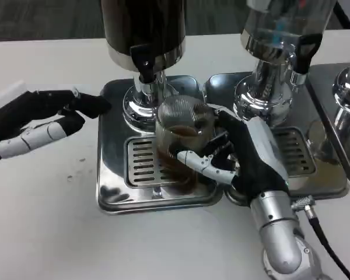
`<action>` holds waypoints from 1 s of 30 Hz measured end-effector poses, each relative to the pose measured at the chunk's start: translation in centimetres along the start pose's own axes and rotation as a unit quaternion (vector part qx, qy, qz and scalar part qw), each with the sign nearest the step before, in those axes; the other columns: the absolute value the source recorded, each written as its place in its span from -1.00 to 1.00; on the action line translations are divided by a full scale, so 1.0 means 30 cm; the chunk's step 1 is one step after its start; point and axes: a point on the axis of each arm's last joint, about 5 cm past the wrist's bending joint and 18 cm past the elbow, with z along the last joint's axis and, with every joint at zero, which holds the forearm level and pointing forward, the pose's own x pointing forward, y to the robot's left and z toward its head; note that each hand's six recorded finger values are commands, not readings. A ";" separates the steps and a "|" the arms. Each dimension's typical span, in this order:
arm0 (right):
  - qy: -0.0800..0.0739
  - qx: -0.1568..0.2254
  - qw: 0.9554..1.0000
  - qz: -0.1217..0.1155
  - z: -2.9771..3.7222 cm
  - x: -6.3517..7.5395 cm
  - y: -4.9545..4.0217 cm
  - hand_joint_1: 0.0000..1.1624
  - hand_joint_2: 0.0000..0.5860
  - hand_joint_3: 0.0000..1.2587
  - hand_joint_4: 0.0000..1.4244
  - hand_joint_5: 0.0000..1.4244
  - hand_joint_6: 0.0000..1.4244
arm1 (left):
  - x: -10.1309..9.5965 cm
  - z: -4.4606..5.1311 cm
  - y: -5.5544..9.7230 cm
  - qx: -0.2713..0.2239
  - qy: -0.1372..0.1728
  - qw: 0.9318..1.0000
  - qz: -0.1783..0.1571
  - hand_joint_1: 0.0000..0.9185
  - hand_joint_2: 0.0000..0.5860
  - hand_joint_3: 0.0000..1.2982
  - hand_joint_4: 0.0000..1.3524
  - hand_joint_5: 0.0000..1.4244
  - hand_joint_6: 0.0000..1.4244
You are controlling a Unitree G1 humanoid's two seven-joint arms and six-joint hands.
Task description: Grasp the cup under the faucet to collect the drink, then remove the cup.
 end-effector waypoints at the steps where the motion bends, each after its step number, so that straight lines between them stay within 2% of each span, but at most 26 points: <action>1: -0.002 0.000 1.000 -0.003 0.001 -0.002 -0.006 0.23 -0.17 -0.24 -0.16 -0.03 0.11 | 0.001 0.000 -0.001 0.000 -0.001 1.000 -0.001 -1.00 -0.49 -0.46 -0.57 -0.57 -0.45; 7: -0.003 -0.001 1.000 -0.013 0.003 -0.015 -0.030 0.23 -0.19 -0.24 -0.14 -0.03 0.12 | 0.007 0.002 -0.009 0.004 -0.009 1.000 -0.005 -1.00 -0.50 -0.49 -0.60 -0.60 -0.45; 13: 0.002 -0.001 1.000 -0.024 0.008 -0.030 -0.061 0.24 -0.19 -0.24 -0.14 -0.01 0.13 | 0.009 0.010 -0.017 0.018 -0.025 0.999 -0.010 -1.00 -0.50 -0.56 -0.73 -0.69 -0.49; 21: 0.011 -0.007 1.000 -0.028 0.002 -0.049 -0.091 0.24 -0.19 -0.22 -0.13 0.00 0.13 | -0.008 0.011 -0.040 0.023 -0.031 0.999 -0.017 -1.00 -0.55 -0.67 -0.86 -0.83 -0.57; 30: 0.012 -0.005 0.999 -0.033 0.007 -0.066 -0.122 0.24 -0.19 -0.21 -0.12 0.01 0.15 | -0.054 0.033 -0.054 0.068 -0.052 0.996 -0.026 -1.00 -0.59 -0.78 -0.98 -0.91 -0.68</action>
